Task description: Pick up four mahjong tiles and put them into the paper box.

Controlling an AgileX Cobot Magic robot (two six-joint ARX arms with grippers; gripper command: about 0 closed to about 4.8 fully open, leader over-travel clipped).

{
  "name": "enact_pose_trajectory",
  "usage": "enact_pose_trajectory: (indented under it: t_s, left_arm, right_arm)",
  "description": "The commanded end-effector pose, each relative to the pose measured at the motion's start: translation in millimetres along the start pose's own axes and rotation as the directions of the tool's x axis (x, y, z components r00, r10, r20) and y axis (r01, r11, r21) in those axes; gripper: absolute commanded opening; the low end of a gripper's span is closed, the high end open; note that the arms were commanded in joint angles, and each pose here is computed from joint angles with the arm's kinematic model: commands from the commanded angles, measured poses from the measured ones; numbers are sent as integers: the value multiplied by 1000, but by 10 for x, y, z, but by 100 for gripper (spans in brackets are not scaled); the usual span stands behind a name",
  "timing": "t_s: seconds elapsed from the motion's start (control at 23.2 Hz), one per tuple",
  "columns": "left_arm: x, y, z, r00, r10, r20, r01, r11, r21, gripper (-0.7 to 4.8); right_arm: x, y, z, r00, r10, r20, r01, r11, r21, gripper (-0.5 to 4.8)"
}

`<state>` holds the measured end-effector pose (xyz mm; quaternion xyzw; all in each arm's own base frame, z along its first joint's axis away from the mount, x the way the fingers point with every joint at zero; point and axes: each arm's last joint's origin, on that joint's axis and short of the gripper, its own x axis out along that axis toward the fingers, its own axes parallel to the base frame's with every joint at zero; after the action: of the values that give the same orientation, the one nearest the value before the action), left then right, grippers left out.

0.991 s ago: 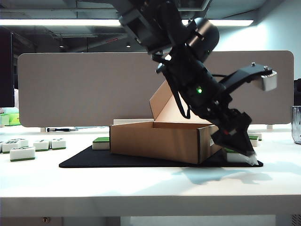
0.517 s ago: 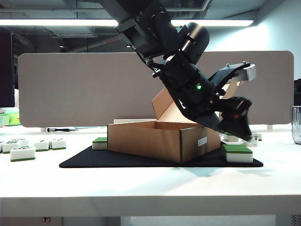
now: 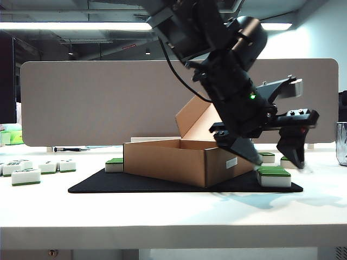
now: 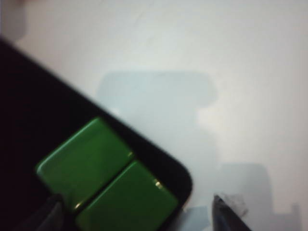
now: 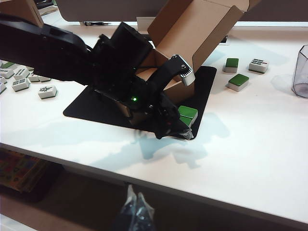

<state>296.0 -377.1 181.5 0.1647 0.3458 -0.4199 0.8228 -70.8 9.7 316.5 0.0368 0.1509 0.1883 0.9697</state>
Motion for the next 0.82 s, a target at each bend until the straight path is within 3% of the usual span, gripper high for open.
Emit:
enact_pose_trajectory:
  t_s: [0.04,0.13,0.26,0.47,0.6,0.82]
  left_arm:
    - [-63,-34,51,994,99,-42,-104,987,-120,394]
    - [-83,-58,99,993,116,-26,-119,957,-265,394]
    - [-79,-58,83,993,115,-40,-122,927,-356,394]
    - [-58,-64,37,990,115,-77,-136,908,-396,385]
    - [-50,-74,36,991,113,-75,-134,898,-418,308]
    - [-1,-155,13,992,103,-75,-125,907,-402,308]
  right_arm:
    - [-27,10,-6,1000,-2,23,2,1000,-10,-1]
    - [-27,10,-6,1000,-2,23,2,1000,-11,-1]
    - [-27,10,-6,1000,-2,23,2,1000,-11,-1]
    - [-27,10,-5,1000,-2,24,2,1000,-11,-1]
    - [-27,10,-6,1000,-2,23,2,1000,-11,-1]
    - [-27,11,-5,1000,-1,24,2,1000,-11,-1]
